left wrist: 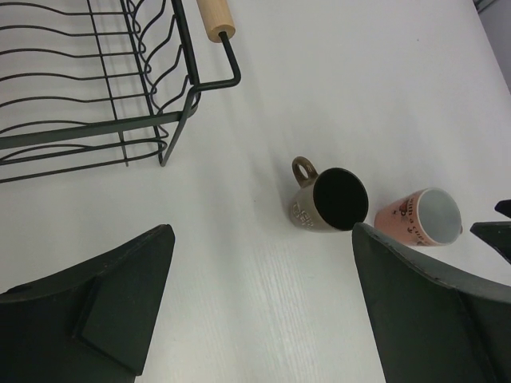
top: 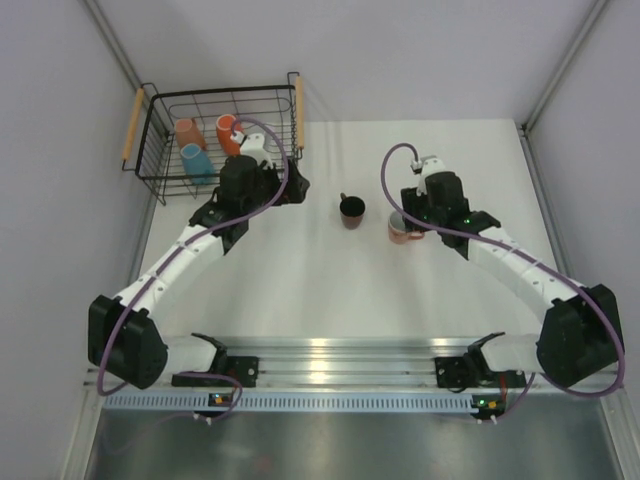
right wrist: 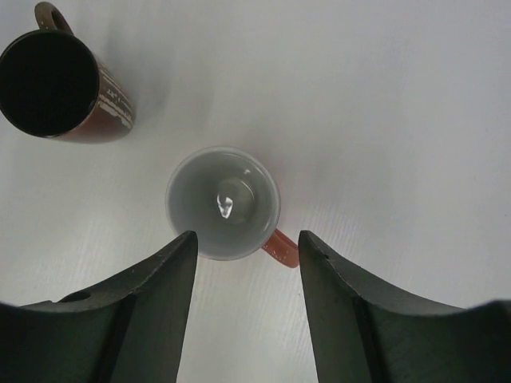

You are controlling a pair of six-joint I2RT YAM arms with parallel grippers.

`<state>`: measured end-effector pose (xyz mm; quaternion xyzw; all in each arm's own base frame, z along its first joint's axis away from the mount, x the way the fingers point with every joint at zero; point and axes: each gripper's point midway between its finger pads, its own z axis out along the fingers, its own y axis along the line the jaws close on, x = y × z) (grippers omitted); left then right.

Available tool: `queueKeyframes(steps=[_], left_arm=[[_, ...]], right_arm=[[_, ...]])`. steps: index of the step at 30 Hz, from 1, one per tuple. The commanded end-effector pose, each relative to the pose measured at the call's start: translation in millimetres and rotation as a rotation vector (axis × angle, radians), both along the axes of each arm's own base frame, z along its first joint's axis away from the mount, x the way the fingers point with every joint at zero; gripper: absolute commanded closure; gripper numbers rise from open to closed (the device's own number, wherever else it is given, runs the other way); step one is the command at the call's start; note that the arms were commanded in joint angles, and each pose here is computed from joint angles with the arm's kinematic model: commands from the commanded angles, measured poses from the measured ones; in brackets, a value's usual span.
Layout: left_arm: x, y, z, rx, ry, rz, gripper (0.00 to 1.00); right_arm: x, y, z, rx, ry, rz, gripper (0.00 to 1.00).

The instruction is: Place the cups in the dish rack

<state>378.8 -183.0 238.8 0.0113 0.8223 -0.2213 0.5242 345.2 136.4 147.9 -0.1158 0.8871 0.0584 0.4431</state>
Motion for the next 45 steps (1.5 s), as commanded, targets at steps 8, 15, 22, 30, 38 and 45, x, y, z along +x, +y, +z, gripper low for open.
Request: queueKeyframes(steps=[8, 15, 22, 30, 38, 45], left_arm=[[-15, 0, 23, -0.071, -0.028, -0.015, 0.01], [-18, 4, 27, -0.058, -0.031, -0.005, 0.01], [-16, 12, 27, -0.053, -0.032, 0.018, 0.01], [-15, 13, 21, -0.055, -0.008, 0.027, 0.01], [-16, 27, 25, -0.031, -0.019, 0.081, 0.01], [-15, 27, 24, -0.083, 0.007, 0.100, 0.01]], right_arm=[[9, 2, -3, 0.024, 0.019, -0.012, 0.46], [31, -1, -19, -0.024, 0.062, -0.033, 0.47], [44, -8, -26, -0.048, 0.072, -0.046, 0.48], [47, -13, -53, -0.058, 0.150, -0.044, 0.73], [47, -18, -56, -0.079, 0.172, -0.053, 1.00], [39, -28, -27, -0.087, 0.108, -0.076, 1.00]])
